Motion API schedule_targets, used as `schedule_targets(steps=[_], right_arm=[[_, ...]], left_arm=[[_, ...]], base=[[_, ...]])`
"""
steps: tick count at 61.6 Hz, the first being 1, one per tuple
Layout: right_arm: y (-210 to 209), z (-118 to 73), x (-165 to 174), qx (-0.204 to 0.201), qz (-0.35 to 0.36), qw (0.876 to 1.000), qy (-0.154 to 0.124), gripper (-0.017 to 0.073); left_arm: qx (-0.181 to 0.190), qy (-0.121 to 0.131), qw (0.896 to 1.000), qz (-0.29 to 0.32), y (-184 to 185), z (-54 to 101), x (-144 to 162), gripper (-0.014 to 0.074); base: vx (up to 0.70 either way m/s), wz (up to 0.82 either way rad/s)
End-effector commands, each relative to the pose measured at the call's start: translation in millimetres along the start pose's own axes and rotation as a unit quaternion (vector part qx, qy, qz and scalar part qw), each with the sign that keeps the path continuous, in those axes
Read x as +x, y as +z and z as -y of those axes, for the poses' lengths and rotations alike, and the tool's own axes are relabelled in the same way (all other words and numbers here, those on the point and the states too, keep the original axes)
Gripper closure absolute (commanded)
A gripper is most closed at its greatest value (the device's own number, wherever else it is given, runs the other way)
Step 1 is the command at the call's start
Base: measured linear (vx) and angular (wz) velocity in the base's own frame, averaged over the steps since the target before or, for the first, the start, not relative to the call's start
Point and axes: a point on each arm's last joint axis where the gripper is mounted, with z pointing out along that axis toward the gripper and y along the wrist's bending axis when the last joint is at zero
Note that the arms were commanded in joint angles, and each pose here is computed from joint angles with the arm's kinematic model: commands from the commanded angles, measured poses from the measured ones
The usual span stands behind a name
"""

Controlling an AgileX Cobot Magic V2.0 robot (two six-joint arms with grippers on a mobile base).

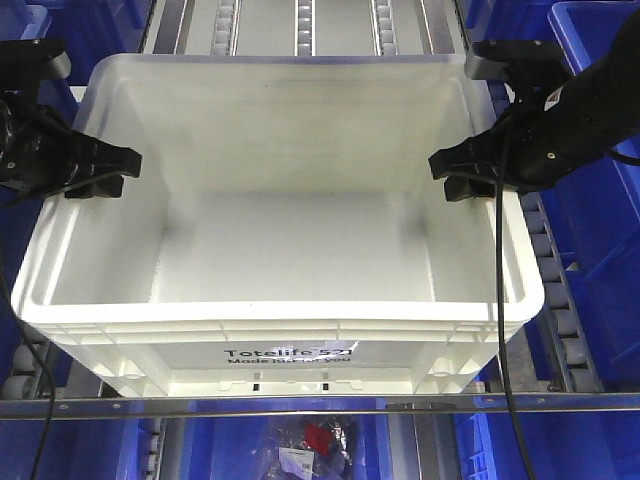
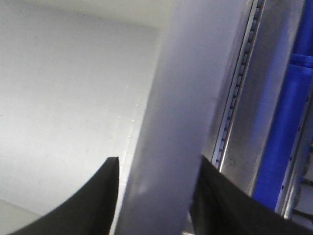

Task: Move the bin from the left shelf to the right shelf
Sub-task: 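Pull the gripped tote off the roller shelf toward the robot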

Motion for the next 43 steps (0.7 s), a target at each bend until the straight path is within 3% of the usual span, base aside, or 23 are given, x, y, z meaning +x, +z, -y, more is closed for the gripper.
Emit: schedule_targets(steps=[1,24,43], right_arm=[[-32.0,-7.1,-10.2,-0.009,0.077,0.997,-0.004,0.0566],[-66.0,-12.7,-3.8,-0.015,0.117,0.993,-0.010,0.0564],[-89.8,-16.7,4.6,-0.020,0.138,0.990,-0.014,0.0564]], left_arm=[[0.024,0.009,0.996,0.082,-31.8,9.8,-9.6,0.0603],[0.036,0.014,0.990,0.138,-72.4,15.3,-1.9,0.0601],[0.039,0.019,0.989,0.142,-87.5,17.1,6.1,0.0599]], base=[[0.00,0.00],[0.00,0.00],[0.00,0.00]])
